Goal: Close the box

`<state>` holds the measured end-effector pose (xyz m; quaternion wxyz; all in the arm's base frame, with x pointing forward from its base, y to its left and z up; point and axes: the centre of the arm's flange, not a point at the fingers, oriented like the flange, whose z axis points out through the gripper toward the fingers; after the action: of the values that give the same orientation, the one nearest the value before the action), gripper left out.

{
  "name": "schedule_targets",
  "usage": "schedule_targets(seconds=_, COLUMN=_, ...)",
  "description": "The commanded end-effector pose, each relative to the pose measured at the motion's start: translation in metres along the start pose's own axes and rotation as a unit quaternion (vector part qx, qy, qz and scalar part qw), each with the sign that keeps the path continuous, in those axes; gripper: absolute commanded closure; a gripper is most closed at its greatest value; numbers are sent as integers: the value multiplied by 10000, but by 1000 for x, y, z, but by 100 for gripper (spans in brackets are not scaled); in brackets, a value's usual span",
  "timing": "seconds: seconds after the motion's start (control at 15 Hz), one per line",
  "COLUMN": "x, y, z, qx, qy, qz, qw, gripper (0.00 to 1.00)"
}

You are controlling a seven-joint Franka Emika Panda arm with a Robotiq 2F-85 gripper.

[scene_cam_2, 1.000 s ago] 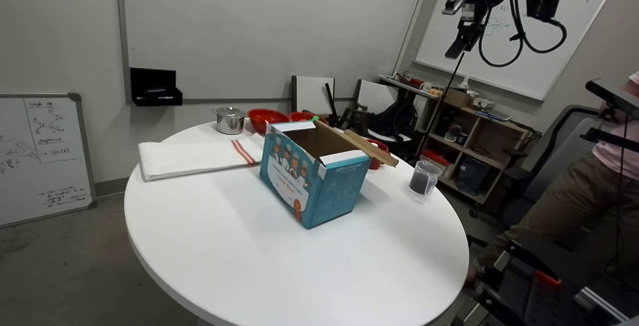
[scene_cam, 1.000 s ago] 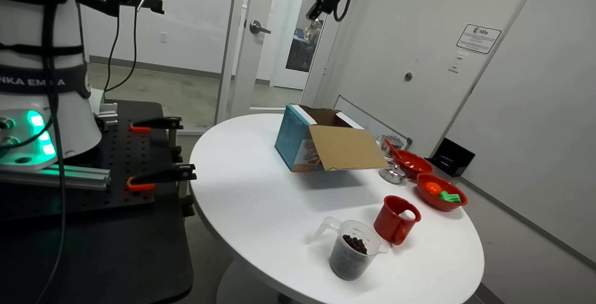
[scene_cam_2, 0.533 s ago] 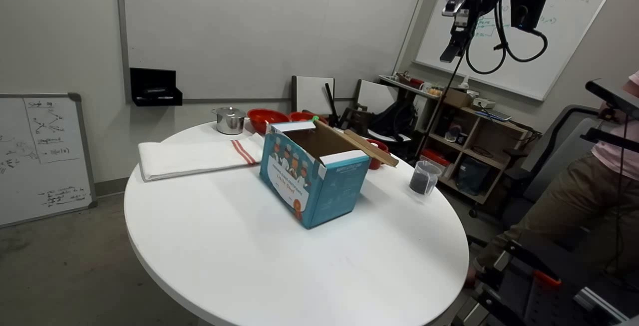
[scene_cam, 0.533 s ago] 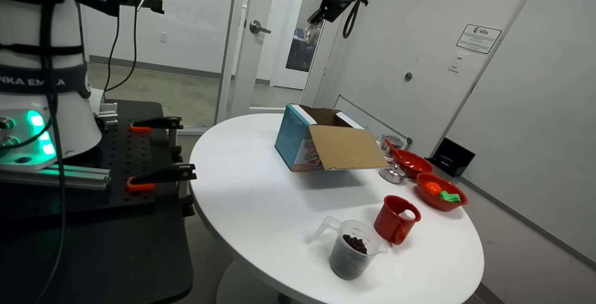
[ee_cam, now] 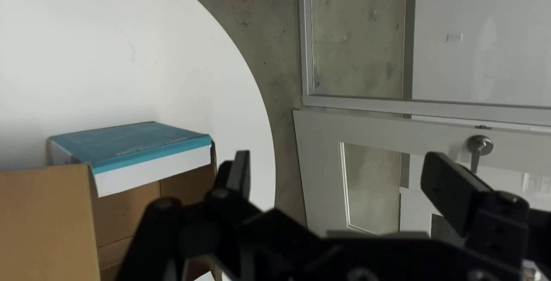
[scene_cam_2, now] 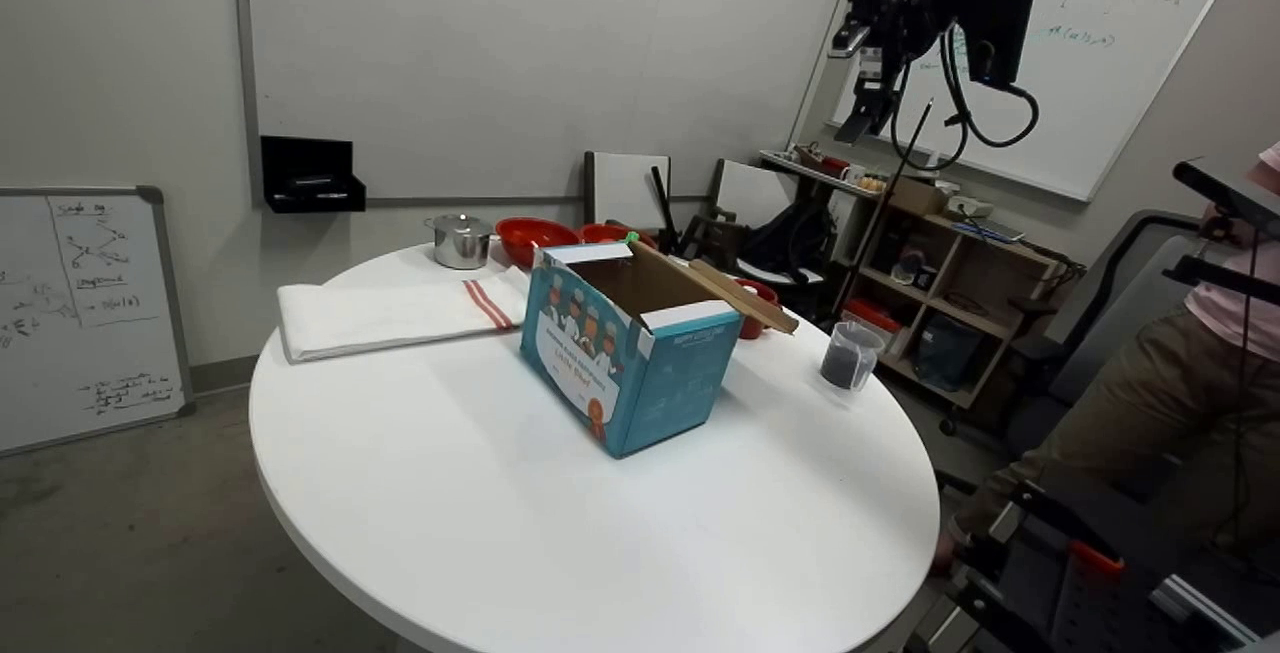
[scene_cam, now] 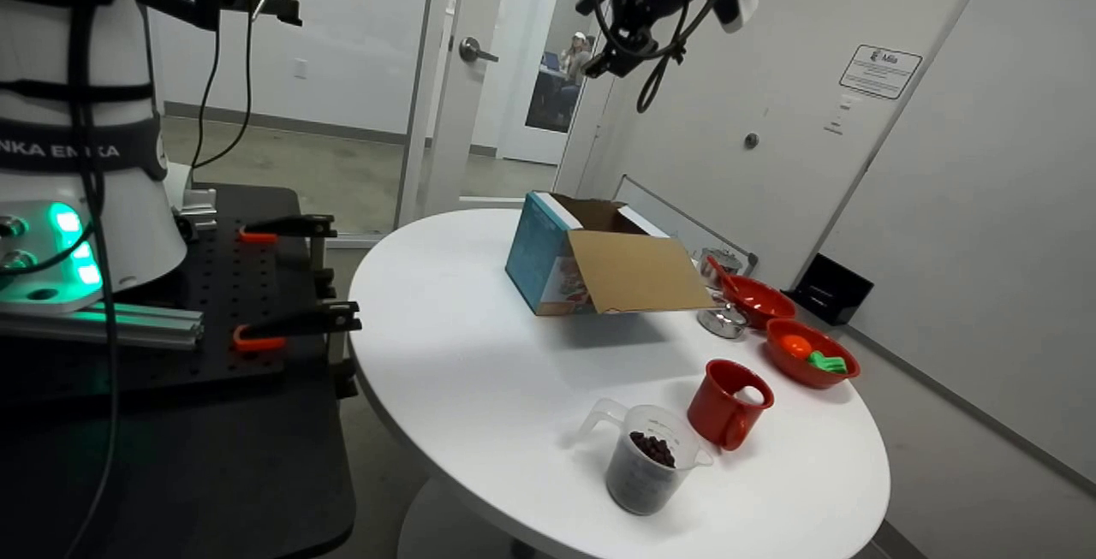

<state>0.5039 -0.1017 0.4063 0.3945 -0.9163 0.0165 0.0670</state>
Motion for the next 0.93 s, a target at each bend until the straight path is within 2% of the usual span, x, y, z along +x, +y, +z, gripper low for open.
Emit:
schedule_targets(seconds=0.0, x=41, y=32, z=-21, qx=300, qy=65, qz=212, qw=9993, gripper=0)
schedule_targets(seconds=0.47, x=69, y=100, z=-36, qx=471, qy=219, qz=591, qw=9969, gripper=0)
schedule_targets(seconds=0.87, x=106, y=144, z=-33, qx=273, qy=145, qz=835, qw=9960, gripper=0)
